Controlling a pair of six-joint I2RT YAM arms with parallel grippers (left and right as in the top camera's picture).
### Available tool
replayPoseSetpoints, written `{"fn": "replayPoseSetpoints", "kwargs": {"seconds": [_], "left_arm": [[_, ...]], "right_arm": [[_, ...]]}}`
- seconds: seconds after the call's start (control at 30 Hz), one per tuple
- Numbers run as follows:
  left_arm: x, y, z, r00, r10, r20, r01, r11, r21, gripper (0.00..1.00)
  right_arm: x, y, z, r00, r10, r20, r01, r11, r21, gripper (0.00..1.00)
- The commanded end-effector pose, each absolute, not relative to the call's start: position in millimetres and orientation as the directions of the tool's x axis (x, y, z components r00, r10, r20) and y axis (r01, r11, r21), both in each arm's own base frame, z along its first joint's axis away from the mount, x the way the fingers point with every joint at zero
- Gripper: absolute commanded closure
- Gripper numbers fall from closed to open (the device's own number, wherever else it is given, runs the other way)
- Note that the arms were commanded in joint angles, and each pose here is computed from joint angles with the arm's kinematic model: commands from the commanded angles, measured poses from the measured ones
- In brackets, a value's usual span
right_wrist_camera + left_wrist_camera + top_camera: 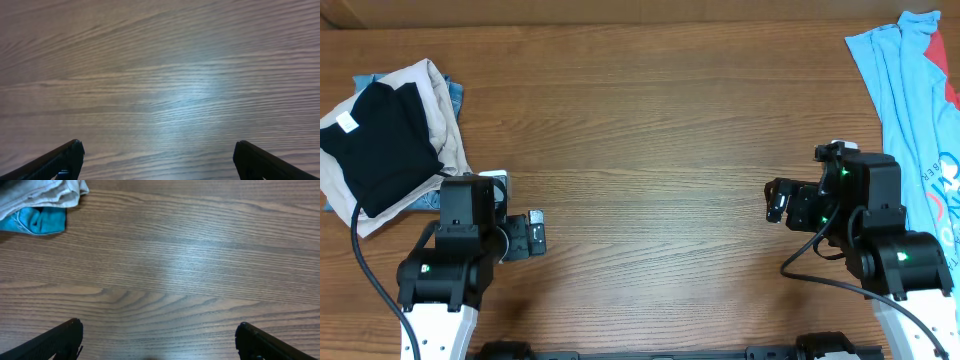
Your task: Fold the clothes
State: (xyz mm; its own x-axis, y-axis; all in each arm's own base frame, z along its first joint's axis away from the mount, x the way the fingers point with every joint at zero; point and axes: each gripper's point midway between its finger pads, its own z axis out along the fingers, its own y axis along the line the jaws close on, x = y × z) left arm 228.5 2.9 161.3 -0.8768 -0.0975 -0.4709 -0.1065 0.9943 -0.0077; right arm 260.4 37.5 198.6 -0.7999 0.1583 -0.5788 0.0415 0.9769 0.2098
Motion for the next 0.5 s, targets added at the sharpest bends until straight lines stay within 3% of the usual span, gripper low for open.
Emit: {"fn": "replayPoseSetpoints", "kwargs": {"seconds": [0.0, 0.47], "left_arm": [[228, 6, 154, -0.888, -0.111, -0.447, -0.125, 0.992, 0.003, 0.0], [232, 6, 134, -0.926, -0.11, -0.361, -0.124, 0.992, 0.017, 0.0]], "right_arm": [[257, 24, 212, -0.738, 0.147, -0.659, 0.06, 0.987, 0.152, 0.0], [227, 26, 184, -0.326, 0.12, -0.938, -0.074, 0.986, 0.152, 0.0]]}}
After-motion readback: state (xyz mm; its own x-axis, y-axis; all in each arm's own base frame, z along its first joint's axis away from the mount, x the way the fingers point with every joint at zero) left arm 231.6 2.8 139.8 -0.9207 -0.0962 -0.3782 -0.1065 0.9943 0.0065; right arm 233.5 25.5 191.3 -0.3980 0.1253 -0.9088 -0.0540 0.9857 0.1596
